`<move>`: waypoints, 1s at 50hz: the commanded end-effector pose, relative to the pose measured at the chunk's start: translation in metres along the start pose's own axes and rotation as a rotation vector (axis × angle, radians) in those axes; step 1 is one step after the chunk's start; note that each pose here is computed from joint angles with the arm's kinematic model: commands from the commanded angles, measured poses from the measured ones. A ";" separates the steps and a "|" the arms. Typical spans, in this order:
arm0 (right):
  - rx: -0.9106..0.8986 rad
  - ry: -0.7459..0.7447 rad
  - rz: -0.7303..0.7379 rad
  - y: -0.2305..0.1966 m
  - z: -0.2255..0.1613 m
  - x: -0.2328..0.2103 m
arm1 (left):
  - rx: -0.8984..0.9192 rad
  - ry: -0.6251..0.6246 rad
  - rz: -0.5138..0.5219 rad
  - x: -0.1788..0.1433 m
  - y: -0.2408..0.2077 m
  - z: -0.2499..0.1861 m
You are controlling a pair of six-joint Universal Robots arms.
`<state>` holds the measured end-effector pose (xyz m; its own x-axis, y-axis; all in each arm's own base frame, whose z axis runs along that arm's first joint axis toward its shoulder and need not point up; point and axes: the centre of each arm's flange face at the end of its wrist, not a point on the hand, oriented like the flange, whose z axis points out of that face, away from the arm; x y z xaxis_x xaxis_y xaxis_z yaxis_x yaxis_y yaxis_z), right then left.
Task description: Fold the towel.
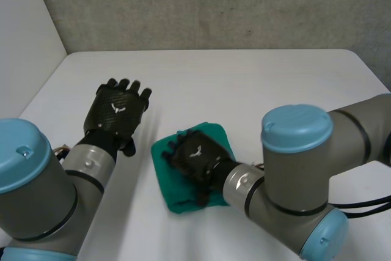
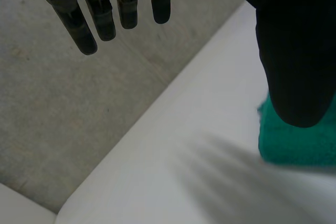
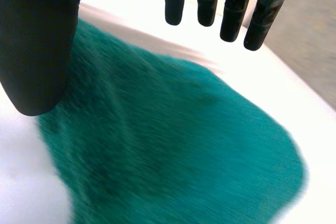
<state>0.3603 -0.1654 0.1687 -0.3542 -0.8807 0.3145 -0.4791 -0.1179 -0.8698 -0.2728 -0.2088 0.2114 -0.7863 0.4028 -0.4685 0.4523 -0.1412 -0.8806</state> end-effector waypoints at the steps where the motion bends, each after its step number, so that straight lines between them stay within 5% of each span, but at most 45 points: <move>1: 0.023 0.224 0.084 -0.008 -0.024 0.052 | 0.063 0.037 -0.178 0.013 -0.020 0.009; 8: 0.050 0.231 0.274 0.001 -0.031 0.075 | -0.006 0.164 -0.278 0.053 -0.015 0.006; 13: -0.032 0.198 0.323 0.028 -0.019 0.073 | -0.228 0.233 -0.300 0.078 0.024 0.002; 20: -0.165 0.148 0.333 0.059 -0.004 0.066 | -0.428 0.177 -0.240 0.081 0.063 -0.006; 27: -0.190 0.157 0.310 0.064 -0.001 0.069 | -0.440 0.135 -0.236 0.072 0.064 -0.008; 39: 0.114 0.451 0.213 -0.023 -0.037 0.123 | -0.124 0.057 -0.326 0.030 -0.033 0.003; 50: 0.202 0.786 0.232 -0.060 -0.091 0.184 | 0.041 -0.107 -0.396 -0.077 -0.103 0.017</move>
<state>0.2802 -0.2651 0.2891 -0.8519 -0.4710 0.2289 -0.1984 -0.1141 -0.9735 -0.3031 -0.2142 0.2830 -0.9117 0.3936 -0.1176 0.1282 0.0005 -0.9918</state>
